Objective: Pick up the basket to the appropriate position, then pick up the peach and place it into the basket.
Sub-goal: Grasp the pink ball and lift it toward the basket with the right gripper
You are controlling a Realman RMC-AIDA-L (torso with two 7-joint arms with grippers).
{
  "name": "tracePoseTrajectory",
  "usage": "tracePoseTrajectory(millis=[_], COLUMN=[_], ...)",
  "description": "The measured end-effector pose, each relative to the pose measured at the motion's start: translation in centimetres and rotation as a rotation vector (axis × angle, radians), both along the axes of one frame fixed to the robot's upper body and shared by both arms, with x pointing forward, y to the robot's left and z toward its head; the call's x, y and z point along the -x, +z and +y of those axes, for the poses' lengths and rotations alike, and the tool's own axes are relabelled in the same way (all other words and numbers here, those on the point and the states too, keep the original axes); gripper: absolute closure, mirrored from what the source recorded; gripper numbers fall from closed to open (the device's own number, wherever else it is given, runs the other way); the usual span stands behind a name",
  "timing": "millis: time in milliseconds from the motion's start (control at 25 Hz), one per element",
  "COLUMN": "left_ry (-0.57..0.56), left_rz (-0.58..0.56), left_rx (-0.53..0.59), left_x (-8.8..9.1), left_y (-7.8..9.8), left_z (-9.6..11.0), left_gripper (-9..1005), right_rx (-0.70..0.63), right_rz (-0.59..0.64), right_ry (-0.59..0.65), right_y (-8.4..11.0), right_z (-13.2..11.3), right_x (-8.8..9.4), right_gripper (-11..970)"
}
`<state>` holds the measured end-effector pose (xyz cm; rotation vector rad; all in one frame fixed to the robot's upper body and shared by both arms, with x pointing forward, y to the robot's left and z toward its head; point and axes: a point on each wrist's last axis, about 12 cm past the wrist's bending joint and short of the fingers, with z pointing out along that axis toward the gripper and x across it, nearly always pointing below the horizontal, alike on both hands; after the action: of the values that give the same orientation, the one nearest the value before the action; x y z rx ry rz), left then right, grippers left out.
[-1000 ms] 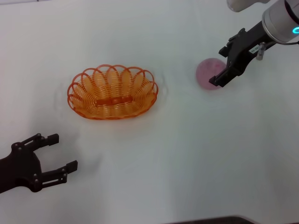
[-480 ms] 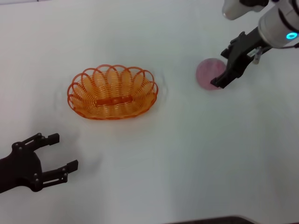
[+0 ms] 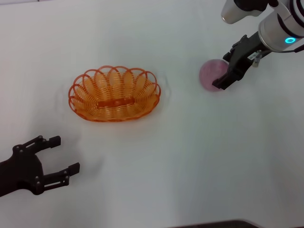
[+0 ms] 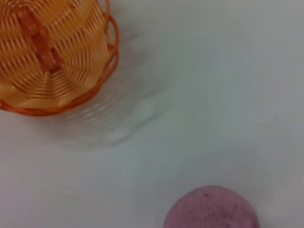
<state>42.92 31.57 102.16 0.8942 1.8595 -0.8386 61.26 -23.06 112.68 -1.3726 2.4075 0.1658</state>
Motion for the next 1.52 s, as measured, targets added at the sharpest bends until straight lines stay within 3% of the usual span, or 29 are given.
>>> tracePoseTrajectory(millis=[80,320,960,1360,1520], left_ry=[0.000,0.001,0.003,0.006,0.006], left_rz=[0.001,0.001,0.002,0.009,0.008], left_rx=[-0.002,-0.002,-0.001,0.003,0.004], left_x=[0.0,0.0,0.0,0.0,0.0], left_y=[0.0,0.0,0.0,0.0,0.0], left_z=[0.0,0.0,0.0,0.0,0.0], left_gripper=[108,107,107,108,108], right_rx=[-0.001,0.002,0.000,-0.011,-0.043], right_rz=[0.000,0.018,0.009,0.009,0.008], right_ry=[-0.001,0.024,0.022,0.021,0.021], right_y=[0.0,-0.3,-0.2,-0.1,0.8], right_z=[0.1,0.8,0.8,0.8,0.6], right_x=[0.0,0.3,0.2,0.3,0.4], right_gripper=[113,311,696,742,742])
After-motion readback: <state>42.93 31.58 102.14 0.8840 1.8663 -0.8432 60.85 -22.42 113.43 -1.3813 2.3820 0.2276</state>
